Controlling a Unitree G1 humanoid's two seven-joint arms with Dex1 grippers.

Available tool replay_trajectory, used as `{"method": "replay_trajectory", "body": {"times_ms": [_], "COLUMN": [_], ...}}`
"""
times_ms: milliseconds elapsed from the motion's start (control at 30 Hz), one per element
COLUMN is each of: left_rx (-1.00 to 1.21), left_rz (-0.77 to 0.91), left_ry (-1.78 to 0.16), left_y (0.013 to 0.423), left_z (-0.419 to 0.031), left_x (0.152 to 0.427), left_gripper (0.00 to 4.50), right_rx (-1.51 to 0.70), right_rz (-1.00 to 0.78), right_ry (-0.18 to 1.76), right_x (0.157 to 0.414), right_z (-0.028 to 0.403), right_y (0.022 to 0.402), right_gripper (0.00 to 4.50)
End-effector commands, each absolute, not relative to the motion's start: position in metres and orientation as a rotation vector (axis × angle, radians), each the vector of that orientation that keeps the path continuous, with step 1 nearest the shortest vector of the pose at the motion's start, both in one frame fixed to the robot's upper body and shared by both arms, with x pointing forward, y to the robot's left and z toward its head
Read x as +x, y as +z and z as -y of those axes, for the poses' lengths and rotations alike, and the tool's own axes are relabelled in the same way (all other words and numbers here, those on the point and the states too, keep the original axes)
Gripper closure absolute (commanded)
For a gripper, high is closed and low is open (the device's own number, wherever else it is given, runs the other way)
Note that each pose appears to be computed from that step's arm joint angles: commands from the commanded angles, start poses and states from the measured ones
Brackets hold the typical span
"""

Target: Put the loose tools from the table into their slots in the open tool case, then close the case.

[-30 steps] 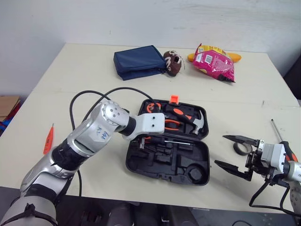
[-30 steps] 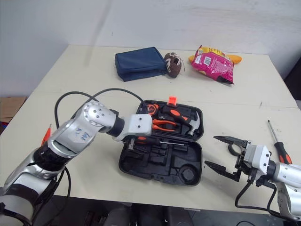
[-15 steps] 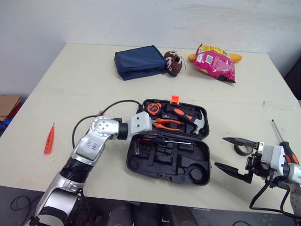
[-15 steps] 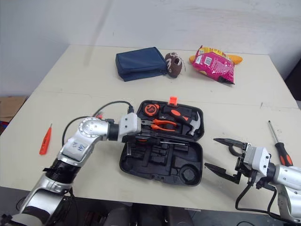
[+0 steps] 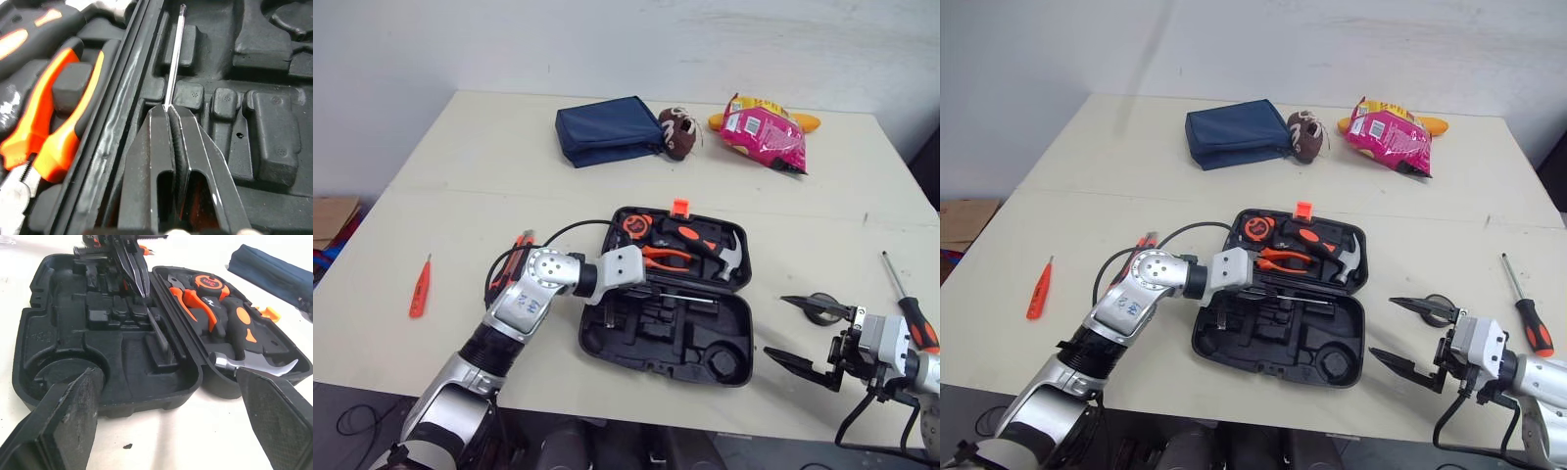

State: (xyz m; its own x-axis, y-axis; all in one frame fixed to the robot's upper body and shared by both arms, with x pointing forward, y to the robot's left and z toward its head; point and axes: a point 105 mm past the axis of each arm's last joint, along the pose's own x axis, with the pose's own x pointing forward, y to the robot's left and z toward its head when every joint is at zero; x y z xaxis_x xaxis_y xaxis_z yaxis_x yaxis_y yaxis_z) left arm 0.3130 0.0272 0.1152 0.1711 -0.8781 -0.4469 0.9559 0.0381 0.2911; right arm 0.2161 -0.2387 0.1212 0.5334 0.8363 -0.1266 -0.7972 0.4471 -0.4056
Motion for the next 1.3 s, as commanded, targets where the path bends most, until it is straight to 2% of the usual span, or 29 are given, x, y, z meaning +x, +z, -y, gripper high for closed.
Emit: {"method": "replay_trajectory", "body": {"times_ms": [33,267,333,433,600,733,800,900,967,1133,1167,1233,1300], "left_rx": [0.580,0.645,0.676,0.616,0.586,0.480,0.422,0.382,0.377,0.434,0.422,0.361,0.365], "left_rz": [-0.319,-0.514,-0.505,-0.411,-0.191,0.105,0.187,0.179,0.152,0.024,0.019,-0.002,-0.025], "left_ry": [-1.400,-1.401,-1.414,-1.414,-1.402,-1.397,-1.415,-1.243,-1.083,-0.866,-0.708,-0.404,-0.285], "left_y": [0.090,0.080,0.083,0.101,0.129,0.169,0.183,0.192,0.193,0.172,0.175,0.179,0.174], "left_z": [-0.016,-0.008,-0.006,0.006,-0.009,-0.047,-0.075,-0.123,-0.168,-0.243,-0.278,-0.348,-0.377], "left_x": [0.310,0.304,0.304,0.306,0.312,0.309,0.298,0.304,0.303,0.280,0.277,0.262,0.251], "left_gripper": [4.46,4.46,4.46,4.46,4.46,4.46,4.46,3.71,2.78,0.48,0.03,0.03,0.03], "right_rx": [-0.466,-0.458,-0.453,-0.449,-0.449,-0.453,-0.461,-0.467,-0.451,-0.437,-0.461,-0.489,-0.490], "right_rz": [0.131,0.121,0.116,0.114,0.112,0.096,0.072,0.055,0.031,-0.010,-0.037,-0.067,-0.082], "right_ry": [0.977,0.974,0.976,0.968,0.907,0.800,0.750,0.626,0.510,0.252,0.167,0.012,-0.053], "right_x": [0.215,0.214,0.213,0.213,0.211,0.205,0.198,0.187,0.174,0.143,0.131,0.105,0.091], "right_z": [0.245,0.244,0.242,0.240,0.249,0.274,0.288,0.315,0.338,0.382,0.398,0.424,0.434], "right_y": [0.129,0.128,0.127,0.127,0.135,0.143,0.145,0.150,0.148,0.138,0.136,0.135,0.133], "right_gripper": [0.00,0.00,0.00,0.00,0.00,0.00,0.00,0.00,0.00,0.00,0.00,0.00,0.00]}}
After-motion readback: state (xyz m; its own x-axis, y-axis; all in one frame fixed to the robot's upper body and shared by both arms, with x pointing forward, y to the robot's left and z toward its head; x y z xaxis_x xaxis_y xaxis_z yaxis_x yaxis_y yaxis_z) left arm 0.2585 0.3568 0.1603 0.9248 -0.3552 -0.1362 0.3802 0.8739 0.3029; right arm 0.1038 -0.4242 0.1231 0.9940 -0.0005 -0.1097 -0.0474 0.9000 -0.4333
